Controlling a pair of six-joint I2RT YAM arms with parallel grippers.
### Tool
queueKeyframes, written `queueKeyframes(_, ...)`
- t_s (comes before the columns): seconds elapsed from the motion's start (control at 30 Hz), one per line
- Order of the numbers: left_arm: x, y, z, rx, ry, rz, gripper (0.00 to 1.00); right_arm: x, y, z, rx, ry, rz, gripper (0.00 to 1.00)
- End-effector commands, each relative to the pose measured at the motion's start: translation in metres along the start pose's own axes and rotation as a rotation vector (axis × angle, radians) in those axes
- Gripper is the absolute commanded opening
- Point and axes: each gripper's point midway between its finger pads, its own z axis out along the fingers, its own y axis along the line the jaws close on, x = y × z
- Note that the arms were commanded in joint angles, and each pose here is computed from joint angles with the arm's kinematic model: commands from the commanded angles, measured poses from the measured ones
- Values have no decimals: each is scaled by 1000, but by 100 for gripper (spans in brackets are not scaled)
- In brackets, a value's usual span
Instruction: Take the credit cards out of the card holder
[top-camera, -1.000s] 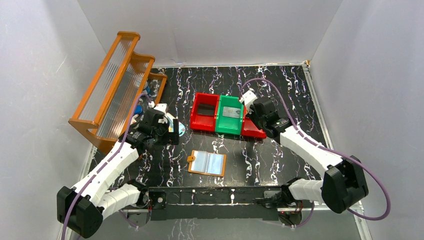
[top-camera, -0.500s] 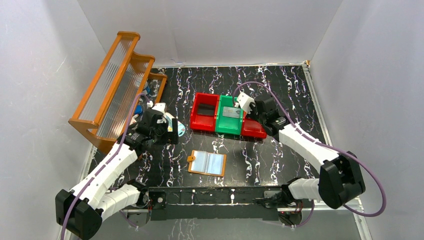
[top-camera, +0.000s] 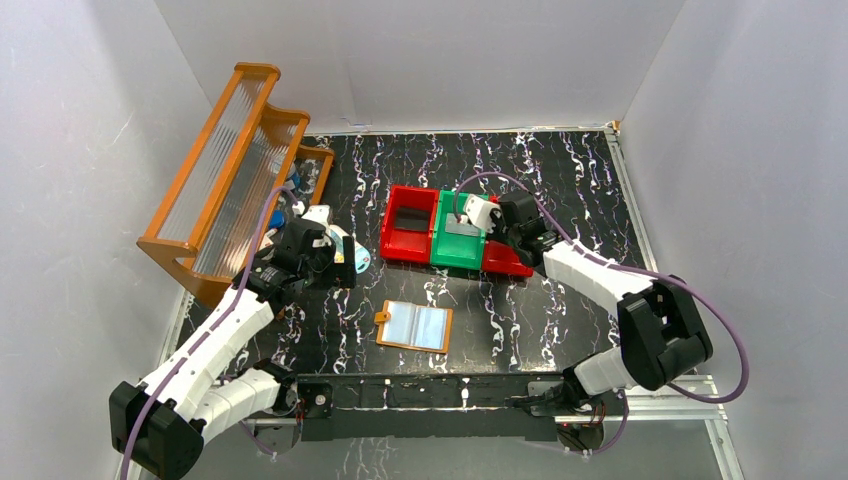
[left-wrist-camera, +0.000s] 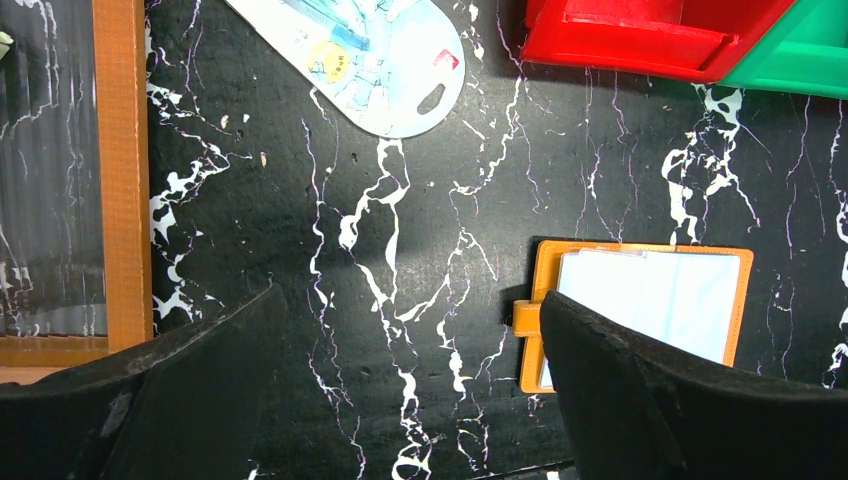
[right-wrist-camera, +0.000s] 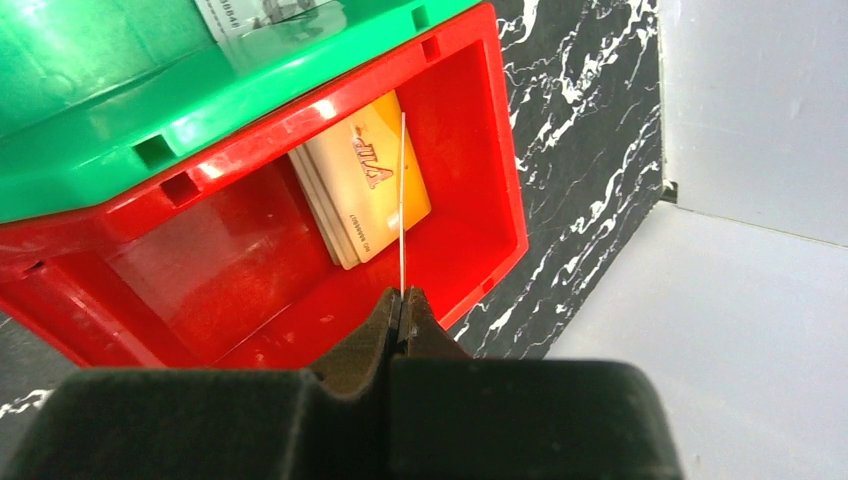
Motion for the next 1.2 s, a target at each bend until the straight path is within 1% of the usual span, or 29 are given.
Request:
queueKeyframes(0.0, -5, 3, -4, -9, -23, -4, 98, -3, -20, 9, 89, -2, -13, 0)
queueKeyframes(0.2, -6, 2, -6, -3, -30, -6, 98, 4, -15, 27, 123, 16, -30, 0)
queueKeyframes(0.27, -7, 4, -9, -8, -47, -11, 98, 6, -18, 32, 145, 34, -28, 0)
queueKeyframes(0.37, -12, 12, -15, -46, -81, -25, 98, 5, -20, 39, 176, 23, 18, 0)
queueKeyframes(0.53, -15, 19, -22, -74, -120, -44, 98, 17, -23, 49, 253, 61, -4, 0)
queueKeyframes(0.6, -15, 18, -23, -70, -122, -44, 98, 13, -21, 50, 246, 36, 6, 0)
queueKeyframes(0.67, -15, 18, -22, -71, -119, -44, 98, 11, -18, 52, 225, 19, 6, 4)
queueKeyframes(0.73, -16, 20, -24, -79, -123, -47, 98, 13, -10, 53, 182, 30, -5, 4)
queueKeyframes(0.77, -17, 21, -25, -87, -128, -50, 98, 14, -5, 53, 147, 37, -7, 6)
queueKeyframes(0.8, -17, 22, -26, -91, -134, -54, 98, 15, -1, 52, 120, 43, -5, 11)
queueKeyframes(0.83, -18, 23, -27, -93, -142, -56, 98, 14, -1, 49, 115, 37, 1, 15)
queueKeyframes(0.9, -19, 23, -30, -91, -155, -62, 98, 11, -1, 42, 107, 20, 15, 20)
queueKeyframes(0.97, -19, 24, -31, -92, -161, -66, 98, 7, -2, 36, 95, -1, 32, 27)
queueKeyframes(1.07, -20, 26, -32, -101, -166, -69, 98, 2, -8, 26, 97, -17, 56, 33)
queueKeyframes(1.17, -21, 27, -34, -105, -175, -75, 98, -4, -23, 14, 133, -28, 92, 35)
